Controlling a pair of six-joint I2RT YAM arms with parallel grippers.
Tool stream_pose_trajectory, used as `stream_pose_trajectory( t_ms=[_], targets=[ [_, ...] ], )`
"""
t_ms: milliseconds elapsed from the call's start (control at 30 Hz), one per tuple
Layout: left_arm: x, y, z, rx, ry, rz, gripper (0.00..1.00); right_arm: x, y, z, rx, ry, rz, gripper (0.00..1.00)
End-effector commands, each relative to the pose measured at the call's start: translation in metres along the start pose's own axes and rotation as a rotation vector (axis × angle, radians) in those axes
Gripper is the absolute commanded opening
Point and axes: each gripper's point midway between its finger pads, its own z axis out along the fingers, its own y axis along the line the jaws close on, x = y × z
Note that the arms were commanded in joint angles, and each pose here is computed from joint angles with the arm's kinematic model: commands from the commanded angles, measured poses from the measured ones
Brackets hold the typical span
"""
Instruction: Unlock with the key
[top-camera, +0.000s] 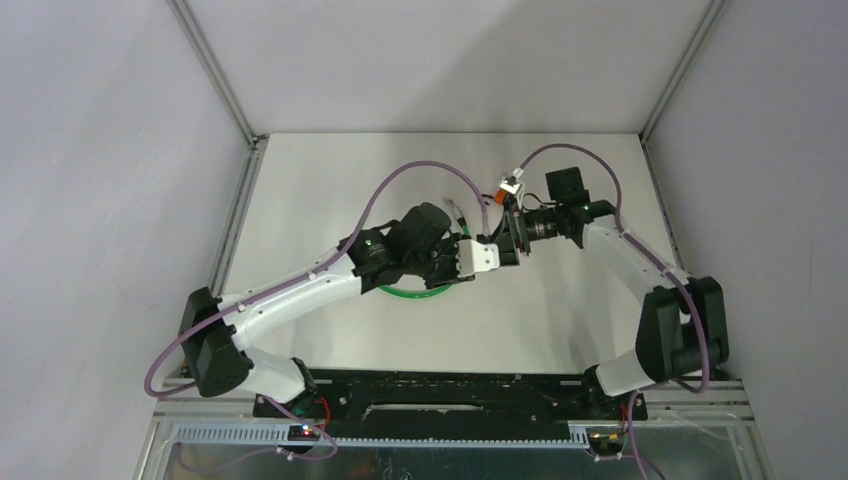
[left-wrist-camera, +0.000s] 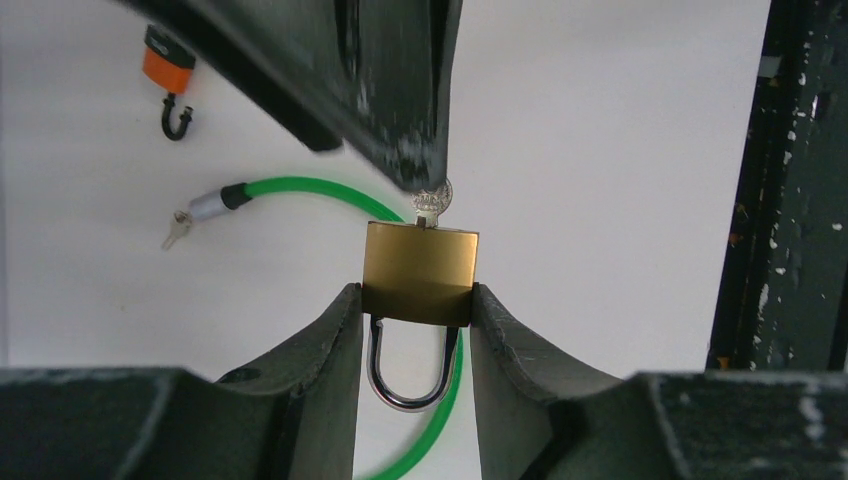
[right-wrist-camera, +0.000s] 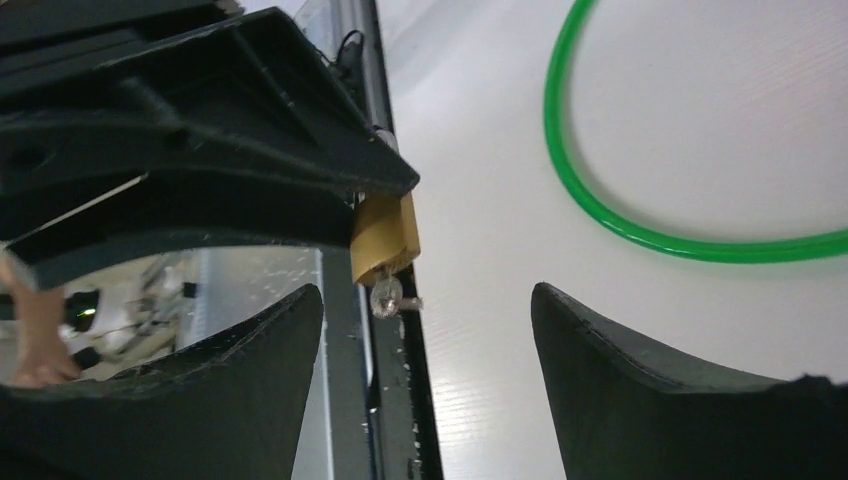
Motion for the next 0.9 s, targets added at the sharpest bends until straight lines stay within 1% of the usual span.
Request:
stream_pose_trajectory(
  t_ms=[0, 200, 333, 500, 633, 733, 867],
  targets=[
    [-0.011, 0.012, 0.007, -0.095, -0.018, 0.049, 0.00, -0.006, 0.013, 0.013, -0.161, 0.016, 0.044, 0.78],
    [-0.006, 0.008, 0.016, -0.094, 0.020, 0.056, 0.00, -0.001, 0.013, 0.025, -0.233, 0.037, 0.060, 0.72],
    [-0.003, 0.011, 0.018, -0.116, 0.031, 0.049, 0.00, 0.004, 0.011, 0.032, -0.269, 0.052, 0.098, 0.59],
    [-0.002, 0.013, 0.019, -0.129, 0.032, 0.048, 0.00, 0.009, 0.008, 0.038, -0.318, 0.068, 0.147, 0.47],
    [0.001, 0.012, 0.021, -0.125, 0.042, 0.045, 0.00, 0.008, 0.010, 0.040, -0.339, 0.075, 0.151, 0.36],
    [0.002, 0.011, 0.022, -0.121, 0.042, 0.043, 0.00, 0.006, 0.013, 0.041, -0.355, 0.075, 0.147, 0.23],
    [0.005, 0.007, 0.024, -0.108, 0.055, 0.041, 0.00, 0.007, 0.016, 0.038, -0.365, 0.069, 0.138, 0.14]
  ],
)
